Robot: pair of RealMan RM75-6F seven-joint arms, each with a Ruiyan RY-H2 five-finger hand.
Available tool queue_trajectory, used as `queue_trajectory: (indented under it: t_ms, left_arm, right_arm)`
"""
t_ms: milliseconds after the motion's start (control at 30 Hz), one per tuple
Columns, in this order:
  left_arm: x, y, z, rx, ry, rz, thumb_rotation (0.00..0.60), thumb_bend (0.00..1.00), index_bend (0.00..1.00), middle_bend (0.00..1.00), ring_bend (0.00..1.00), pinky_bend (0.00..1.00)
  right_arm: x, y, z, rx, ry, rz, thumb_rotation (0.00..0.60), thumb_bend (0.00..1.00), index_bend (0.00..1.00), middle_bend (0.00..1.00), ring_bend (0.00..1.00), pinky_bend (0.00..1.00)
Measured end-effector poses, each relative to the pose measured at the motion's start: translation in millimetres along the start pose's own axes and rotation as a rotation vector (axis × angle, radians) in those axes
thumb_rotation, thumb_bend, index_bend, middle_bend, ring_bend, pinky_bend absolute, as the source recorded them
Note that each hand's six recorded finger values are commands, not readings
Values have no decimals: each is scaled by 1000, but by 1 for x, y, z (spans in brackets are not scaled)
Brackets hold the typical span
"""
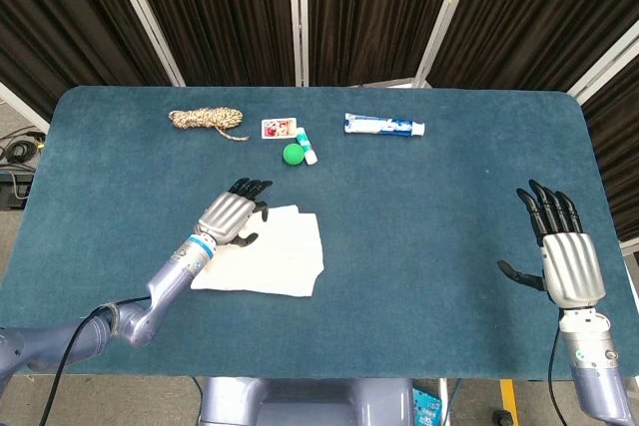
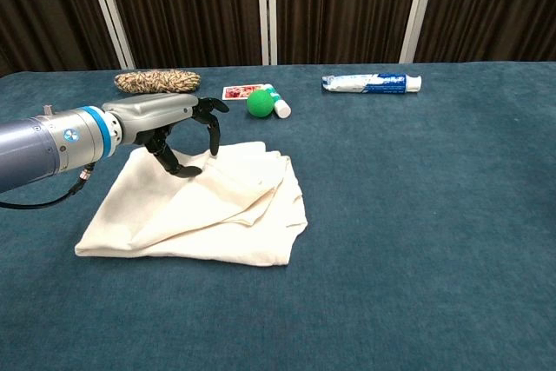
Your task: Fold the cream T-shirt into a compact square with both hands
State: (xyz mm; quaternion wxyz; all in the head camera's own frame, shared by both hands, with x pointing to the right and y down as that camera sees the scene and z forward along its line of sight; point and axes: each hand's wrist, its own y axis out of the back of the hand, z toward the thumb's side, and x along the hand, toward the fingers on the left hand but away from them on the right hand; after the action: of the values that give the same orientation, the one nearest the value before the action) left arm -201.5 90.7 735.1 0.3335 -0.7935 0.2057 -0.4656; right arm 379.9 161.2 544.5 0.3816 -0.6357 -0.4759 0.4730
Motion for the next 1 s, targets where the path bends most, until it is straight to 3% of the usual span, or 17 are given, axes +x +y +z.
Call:
queue_trajectory:
  t_ms: [300, 733, 1000]
  left_arm:
    - [2, -5, 3, -18, 3, -22, 600, 366, 493, 0, 0, 0]
    - [1, -7, 10, -21, -8, -35, 600, 505, 591, 0, 0, 0]
    - [-2, -6, 12, -21, -14, -35, 600, 517, 641, 0, 0, 0]
  right_arm:
    - [0, 1, 0, -1, 1, -1, 600, 0, 0, 0, 0, 0]
    - [0, 1, 1, -2, 3, -1, 600, 0, 0, 0, 0, 0]
    - [1, 2, 1, -6, 4, -4, 600, 0, 0, 0, 0, 0]
